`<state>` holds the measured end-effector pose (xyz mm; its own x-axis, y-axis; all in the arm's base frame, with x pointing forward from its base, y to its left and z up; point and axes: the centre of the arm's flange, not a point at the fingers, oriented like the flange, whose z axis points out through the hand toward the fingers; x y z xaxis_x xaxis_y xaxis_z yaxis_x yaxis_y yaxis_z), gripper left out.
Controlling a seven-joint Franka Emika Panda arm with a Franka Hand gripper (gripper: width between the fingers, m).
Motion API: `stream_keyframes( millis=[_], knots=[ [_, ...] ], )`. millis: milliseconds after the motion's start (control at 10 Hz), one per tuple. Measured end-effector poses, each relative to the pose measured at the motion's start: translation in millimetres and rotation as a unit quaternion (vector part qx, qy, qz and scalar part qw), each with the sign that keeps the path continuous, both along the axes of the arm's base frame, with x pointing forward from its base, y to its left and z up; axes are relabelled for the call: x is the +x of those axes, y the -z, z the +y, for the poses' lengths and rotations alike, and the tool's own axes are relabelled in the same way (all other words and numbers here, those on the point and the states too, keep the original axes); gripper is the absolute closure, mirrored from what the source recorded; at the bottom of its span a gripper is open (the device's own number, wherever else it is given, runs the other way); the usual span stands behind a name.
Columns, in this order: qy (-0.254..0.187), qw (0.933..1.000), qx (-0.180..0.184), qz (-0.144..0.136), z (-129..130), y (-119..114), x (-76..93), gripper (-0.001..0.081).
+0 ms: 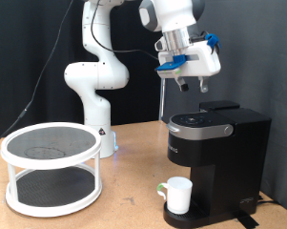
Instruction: Make a cup of coffee with the keurig machine
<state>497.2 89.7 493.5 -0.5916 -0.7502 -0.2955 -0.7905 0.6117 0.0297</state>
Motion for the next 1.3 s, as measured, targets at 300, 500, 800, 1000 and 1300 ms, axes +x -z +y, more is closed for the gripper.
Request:
stream_keyframes(
  millis=[300, 500, 800, 1000, 1300],
  knots=[
    [-0.001, 1.0000, -0.008, 0.004, 0.5, 16.5, 2.1, 0.0607],
    [0.004, 0.9999, -0.012, 0.003, -1.5, 28.4, 7.0, 0.0739],
    [0.005, 0.9998, -0.015, 0.008, -3.9, 44.8, 13.3, 0.0803],
    [0.006, 0.9999, -0.013, 0.009, -4.0, 52.0, 16.5, 0.0805],
    [0.004, 0.9998, -0.011, 0.014, -1.4, 57.2, 17.0, 0.0806]
  ],
)
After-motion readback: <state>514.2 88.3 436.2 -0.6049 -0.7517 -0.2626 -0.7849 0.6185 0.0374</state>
